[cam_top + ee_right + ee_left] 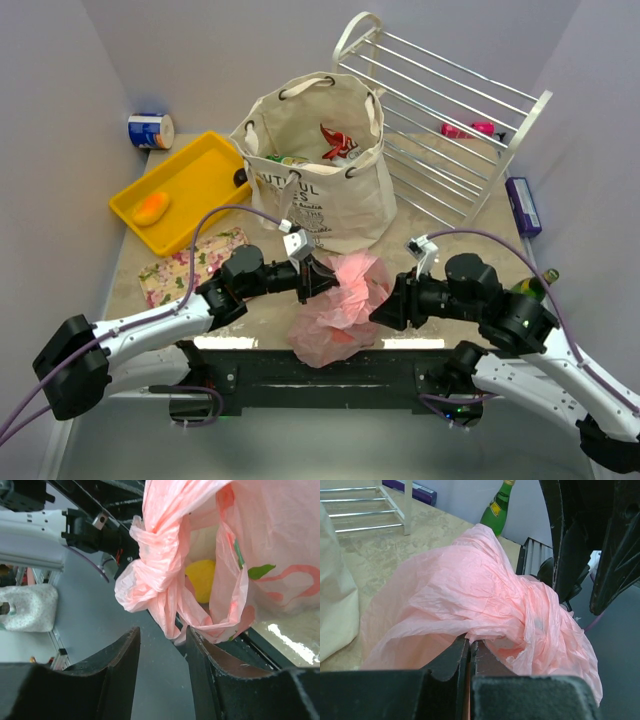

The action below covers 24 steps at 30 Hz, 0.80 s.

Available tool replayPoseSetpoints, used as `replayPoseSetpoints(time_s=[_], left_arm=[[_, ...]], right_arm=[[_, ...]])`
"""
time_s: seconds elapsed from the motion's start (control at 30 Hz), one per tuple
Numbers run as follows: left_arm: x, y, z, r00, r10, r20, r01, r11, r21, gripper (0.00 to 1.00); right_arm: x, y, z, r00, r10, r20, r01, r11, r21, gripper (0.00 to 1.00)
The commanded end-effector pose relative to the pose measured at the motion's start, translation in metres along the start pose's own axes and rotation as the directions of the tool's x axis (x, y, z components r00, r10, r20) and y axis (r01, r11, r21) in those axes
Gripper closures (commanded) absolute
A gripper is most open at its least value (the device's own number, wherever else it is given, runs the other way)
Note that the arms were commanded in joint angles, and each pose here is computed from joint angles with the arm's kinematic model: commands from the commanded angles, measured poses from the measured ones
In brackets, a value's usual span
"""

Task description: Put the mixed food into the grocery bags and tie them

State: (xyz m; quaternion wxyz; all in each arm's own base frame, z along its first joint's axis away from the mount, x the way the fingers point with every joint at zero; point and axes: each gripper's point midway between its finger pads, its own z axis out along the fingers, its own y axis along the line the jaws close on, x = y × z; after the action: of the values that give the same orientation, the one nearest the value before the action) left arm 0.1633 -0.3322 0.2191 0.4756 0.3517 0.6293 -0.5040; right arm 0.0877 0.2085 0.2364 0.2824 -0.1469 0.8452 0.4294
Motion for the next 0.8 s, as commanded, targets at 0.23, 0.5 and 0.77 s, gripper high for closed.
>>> replayPoseSetpoints(time_s=[0.23, 0.5, 0.77], left_arm=[[-0.015, -0.001, 0.007, 1.0, 0.004, 0.03, -0.004, 1.0, 0.008, 1.0], [-0.017, -0.003, 0.005, 0.999, 0.009, 0.035, -0.01, 1.0, 0.01, 1.0], [-0.018, -0.004, 0.005, 0.999, 0.008, 0.036, -0.009, 1.0, 0.012, 1.0]], right_arm=[[0.014, 0.002, 0.009, 0.999, 0.001, -0.037, -0.003, 0.998, -0.065, 0.53], [-0.006, 0.01, 0.028, 0.999, 0.018, 0.036, -0.013, 0.993, -0.116, 0.51], [-0.006, 0.007, 0.042, 0.999, 0.027, 0.028, -0.024, 0.993, -0.118, 0.66]])
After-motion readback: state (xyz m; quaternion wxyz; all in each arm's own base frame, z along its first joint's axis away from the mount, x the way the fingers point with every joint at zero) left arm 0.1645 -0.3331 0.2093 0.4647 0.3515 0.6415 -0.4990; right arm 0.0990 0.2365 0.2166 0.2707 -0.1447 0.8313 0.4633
